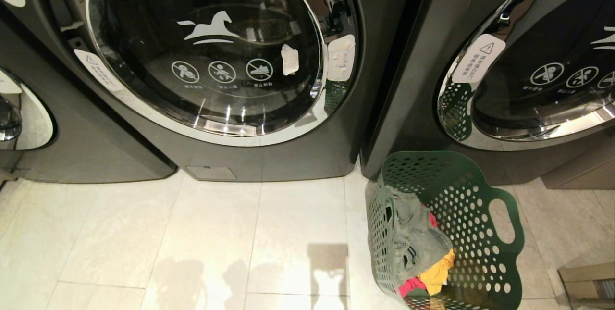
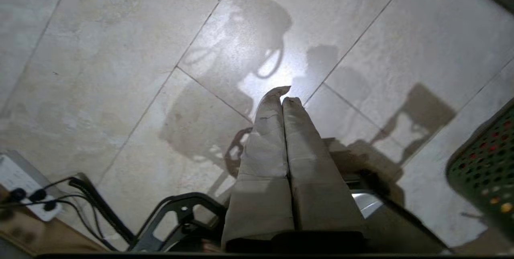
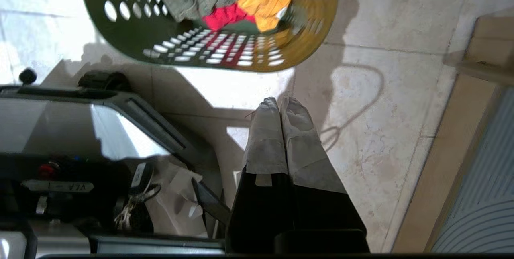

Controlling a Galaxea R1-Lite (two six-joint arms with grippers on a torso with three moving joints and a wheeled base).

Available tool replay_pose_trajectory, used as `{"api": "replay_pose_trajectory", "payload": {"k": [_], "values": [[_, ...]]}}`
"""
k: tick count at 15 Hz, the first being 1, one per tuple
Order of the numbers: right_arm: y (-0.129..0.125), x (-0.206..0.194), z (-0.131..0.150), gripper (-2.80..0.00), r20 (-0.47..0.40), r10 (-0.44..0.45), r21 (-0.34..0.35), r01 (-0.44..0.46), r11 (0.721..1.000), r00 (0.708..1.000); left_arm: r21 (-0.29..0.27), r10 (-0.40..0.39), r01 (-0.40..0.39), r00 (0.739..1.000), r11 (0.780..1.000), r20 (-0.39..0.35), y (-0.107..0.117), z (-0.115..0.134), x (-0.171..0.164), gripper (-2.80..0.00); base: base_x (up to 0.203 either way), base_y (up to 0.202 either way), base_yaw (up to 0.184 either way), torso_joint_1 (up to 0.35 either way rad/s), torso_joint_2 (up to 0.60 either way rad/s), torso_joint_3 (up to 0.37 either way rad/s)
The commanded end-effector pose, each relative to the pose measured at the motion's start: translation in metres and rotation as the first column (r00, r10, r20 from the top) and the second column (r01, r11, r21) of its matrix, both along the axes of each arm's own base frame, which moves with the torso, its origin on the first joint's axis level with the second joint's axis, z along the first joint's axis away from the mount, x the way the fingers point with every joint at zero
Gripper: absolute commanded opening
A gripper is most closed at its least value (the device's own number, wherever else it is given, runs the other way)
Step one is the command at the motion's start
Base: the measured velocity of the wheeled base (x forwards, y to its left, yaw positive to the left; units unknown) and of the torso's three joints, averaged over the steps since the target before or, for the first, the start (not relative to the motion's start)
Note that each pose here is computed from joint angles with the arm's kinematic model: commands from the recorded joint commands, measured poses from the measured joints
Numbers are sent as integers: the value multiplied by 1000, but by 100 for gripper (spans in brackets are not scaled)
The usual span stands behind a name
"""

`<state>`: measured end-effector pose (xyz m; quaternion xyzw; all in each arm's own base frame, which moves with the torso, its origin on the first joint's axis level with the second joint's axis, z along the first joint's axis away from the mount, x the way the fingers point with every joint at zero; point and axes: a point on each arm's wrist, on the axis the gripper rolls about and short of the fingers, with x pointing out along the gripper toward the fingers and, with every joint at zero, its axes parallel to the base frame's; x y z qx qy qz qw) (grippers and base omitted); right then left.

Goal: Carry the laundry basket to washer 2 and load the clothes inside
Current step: Open the lid of the washing machine

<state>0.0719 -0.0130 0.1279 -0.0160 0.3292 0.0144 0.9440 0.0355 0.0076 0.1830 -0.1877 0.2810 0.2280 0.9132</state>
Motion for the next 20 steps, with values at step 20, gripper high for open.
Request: {"api": "replay_pose_trajectory", "payload": {"k": [20], "values": [[17,-81,-40,-280,228,177,-186,-136,973,957,454,-520,384,824,804,225,-7,-104,-73,-280,0,0,0,0,0,0]]}}
